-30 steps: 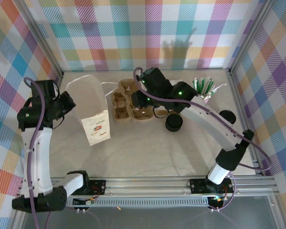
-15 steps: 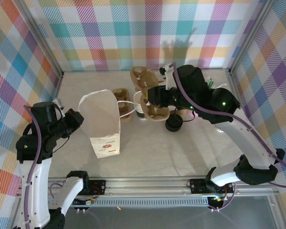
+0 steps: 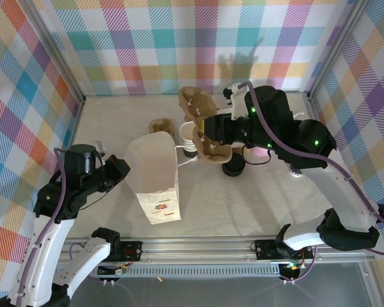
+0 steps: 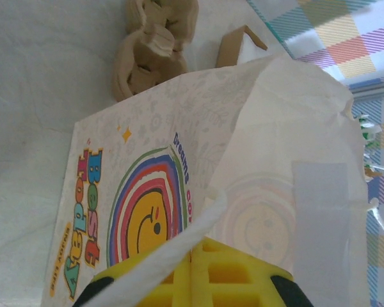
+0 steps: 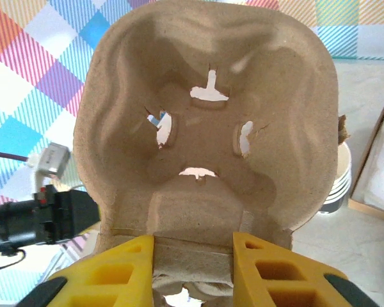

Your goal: Pack the takeout coffee

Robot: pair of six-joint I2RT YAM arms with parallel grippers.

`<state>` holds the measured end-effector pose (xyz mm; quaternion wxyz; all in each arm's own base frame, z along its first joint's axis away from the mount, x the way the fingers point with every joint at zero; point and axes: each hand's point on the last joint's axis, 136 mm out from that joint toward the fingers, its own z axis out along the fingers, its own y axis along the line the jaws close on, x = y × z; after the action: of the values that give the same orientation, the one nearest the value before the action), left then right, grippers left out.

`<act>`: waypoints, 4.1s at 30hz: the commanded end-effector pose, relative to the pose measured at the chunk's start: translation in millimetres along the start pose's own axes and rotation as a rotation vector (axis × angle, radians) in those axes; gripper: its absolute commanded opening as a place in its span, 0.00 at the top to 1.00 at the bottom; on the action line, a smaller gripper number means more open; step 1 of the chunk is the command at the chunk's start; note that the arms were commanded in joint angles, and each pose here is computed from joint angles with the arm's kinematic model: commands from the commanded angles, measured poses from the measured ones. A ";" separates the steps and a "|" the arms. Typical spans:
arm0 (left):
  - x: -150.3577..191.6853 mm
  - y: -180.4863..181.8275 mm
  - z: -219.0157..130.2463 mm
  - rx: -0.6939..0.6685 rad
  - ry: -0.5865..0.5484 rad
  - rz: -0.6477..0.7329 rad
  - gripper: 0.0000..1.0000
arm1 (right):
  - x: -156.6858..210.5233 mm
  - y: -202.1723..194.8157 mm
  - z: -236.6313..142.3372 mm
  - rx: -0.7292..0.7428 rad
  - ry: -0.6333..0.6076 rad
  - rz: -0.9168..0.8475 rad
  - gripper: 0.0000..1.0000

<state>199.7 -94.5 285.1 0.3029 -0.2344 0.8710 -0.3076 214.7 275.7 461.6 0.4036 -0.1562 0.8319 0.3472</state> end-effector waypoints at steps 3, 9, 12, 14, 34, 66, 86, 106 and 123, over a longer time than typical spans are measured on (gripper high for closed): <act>-6.3 -14.5 10.8 0.019 -0.062 -0.045 1.00 | 3.3 20.8 5.8 -0.065 0.038 0.060 0.71; 5.5 -22.9 23.8 -0.001 -0.057 -0.037 1.00 | 13.0 39.4 22.2 -0.091 0.099 0.072 0.71; 10.7 -28.4 27.7 0.002 -0.066 -0.051 1.00 | 14.7 44.8 29.0 -0.097 0.112 0.075 0.71; 15.2 -33.7 30.1 0.010 -0.075 -0.060 1.00 | 18.0 46.4 33.9 -0.093 0.125 0.071 0.71; 32.8 -69.2 32.3 0.075 -0.154 -0.087 0.60 | 47.8 18.1 40.9 0.018 0.181 -0.001 0.71; 38.2 -57.8 31.6 0.027 -0.126 -0.043 0.70 | 96.7 6.8 104.8 0.156 0.309 0.016 0.71; 39.7 -41.0 33.3 -0.034 -0.131 -0.033 0.72 | 119.9 -5.4 111.9 0.222 0.374 -0.019 0.71; 48.3 -45.6 41.3 -0.038 -0.088 -0.001 0.78 | 126.3 -7.9 122.9 0.232 0.395 -0.045 0.71; 45.8 -39.3 37.0 -0.047 -0.101 -0.008 0.81 | 132.6 -11.4 119.4 0.249 0.422 -0.058 0.71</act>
<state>203.9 -167.9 273.2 0.3369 -0.2623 0.8587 -0.2836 210.4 359.5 305.9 0.2537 -0.1900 0.9257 0.2063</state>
